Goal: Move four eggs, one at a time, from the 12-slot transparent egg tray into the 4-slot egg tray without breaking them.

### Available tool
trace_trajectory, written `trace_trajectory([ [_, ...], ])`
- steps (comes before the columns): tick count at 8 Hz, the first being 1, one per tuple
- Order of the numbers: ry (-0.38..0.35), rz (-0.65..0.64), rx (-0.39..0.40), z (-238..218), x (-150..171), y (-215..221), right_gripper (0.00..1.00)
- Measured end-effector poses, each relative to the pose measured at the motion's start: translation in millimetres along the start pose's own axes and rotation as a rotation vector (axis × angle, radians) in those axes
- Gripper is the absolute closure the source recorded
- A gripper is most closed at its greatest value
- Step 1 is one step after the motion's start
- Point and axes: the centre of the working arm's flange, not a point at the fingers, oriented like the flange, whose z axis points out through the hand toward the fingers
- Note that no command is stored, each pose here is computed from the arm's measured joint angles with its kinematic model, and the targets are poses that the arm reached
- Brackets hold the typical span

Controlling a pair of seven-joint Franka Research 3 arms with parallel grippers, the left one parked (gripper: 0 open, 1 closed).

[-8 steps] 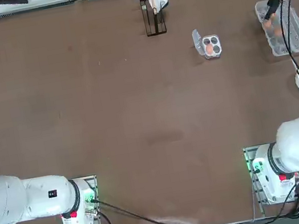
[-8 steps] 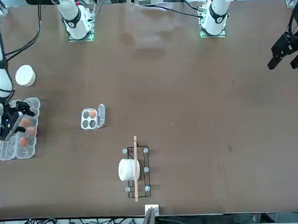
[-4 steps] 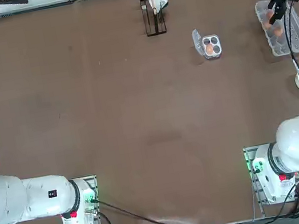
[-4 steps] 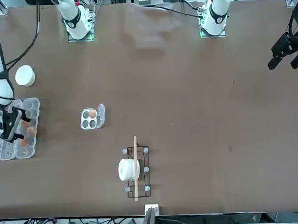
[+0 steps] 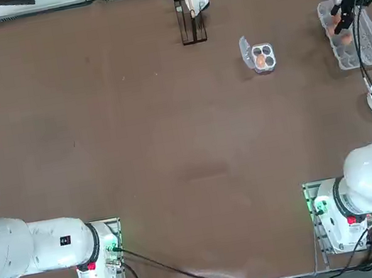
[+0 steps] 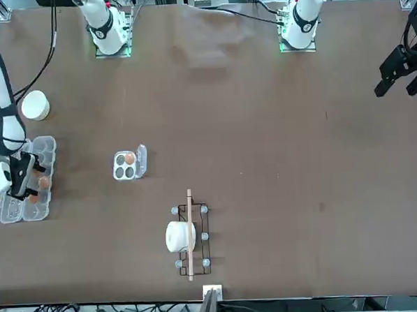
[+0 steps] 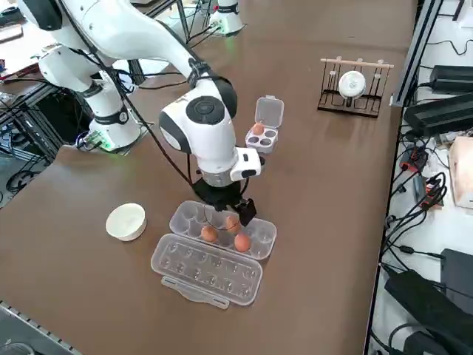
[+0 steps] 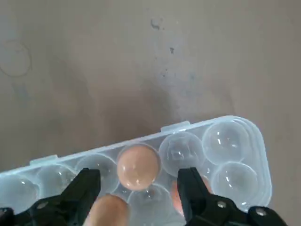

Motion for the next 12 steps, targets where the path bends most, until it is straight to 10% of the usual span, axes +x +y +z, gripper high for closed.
trace_trajectory([
  [8, 0.008, -0.016, 0.015, 32, -9, -5, 0.07],
  [12, 0.010, -0.021, 0.011, 32, -6, -4, 0.30],
])
